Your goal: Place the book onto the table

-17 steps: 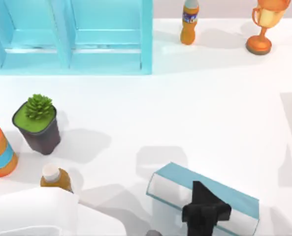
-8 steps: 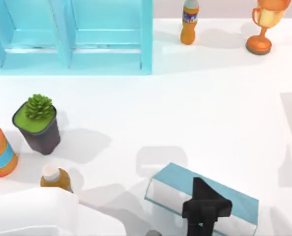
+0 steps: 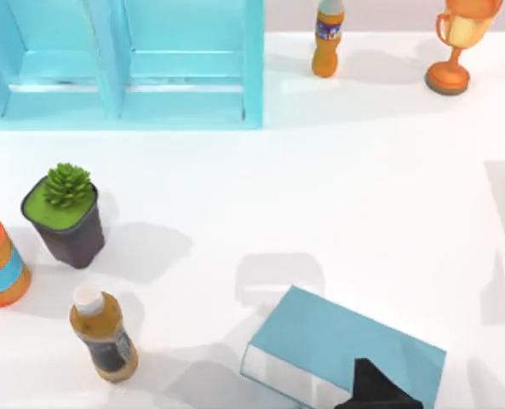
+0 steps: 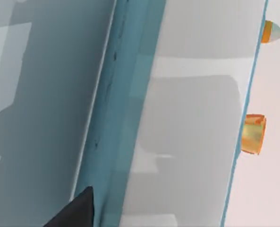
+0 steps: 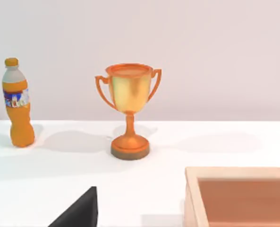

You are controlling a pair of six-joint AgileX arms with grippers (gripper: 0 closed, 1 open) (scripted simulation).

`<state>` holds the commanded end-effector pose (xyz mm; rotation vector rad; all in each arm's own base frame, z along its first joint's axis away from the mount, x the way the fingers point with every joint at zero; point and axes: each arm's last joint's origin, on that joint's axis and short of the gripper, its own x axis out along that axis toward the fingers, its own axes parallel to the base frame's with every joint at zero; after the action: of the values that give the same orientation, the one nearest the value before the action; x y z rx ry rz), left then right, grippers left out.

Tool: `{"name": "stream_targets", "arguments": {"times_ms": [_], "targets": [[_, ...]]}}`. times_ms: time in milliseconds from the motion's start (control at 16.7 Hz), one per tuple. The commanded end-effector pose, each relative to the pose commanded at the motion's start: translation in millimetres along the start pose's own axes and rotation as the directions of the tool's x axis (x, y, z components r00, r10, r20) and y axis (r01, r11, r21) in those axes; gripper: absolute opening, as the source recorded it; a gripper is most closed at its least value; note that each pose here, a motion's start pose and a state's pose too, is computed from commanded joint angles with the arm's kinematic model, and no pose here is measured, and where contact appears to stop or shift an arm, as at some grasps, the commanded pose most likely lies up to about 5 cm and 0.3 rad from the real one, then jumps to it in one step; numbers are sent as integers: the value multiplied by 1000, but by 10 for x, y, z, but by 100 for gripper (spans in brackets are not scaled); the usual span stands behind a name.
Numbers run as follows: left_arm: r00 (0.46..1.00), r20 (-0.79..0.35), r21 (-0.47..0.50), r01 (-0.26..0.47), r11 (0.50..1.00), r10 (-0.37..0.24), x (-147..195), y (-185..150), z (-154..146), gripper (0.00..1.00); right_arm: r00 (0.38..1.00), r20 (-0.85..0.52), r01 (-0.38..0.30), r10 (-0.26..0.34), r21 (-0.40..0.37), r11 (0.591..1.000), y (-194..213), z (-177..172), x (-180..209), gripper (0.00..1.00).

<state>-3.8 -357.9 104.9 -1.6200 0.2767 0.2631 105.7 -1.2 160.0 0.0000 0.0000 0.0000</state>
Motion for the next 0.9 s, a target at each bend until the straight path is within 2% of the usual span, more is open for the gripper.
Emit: {"name": "stream_targets", "arguments": {"times_ms": [300,660,900], "targets": [[999,30,2,-20,1000,20,-423,122,15,100,1000,0,0,0,0,1000,0,0,0,100],[998,46,53,46,998,-49,-896,228,112,100,1000,0,0,0,0,1000,0,0,0,100],[996,32,71,76,995,-78,-1023,271,148,100,1000,0,0,0,0,1000,0,0,0,100]]}}
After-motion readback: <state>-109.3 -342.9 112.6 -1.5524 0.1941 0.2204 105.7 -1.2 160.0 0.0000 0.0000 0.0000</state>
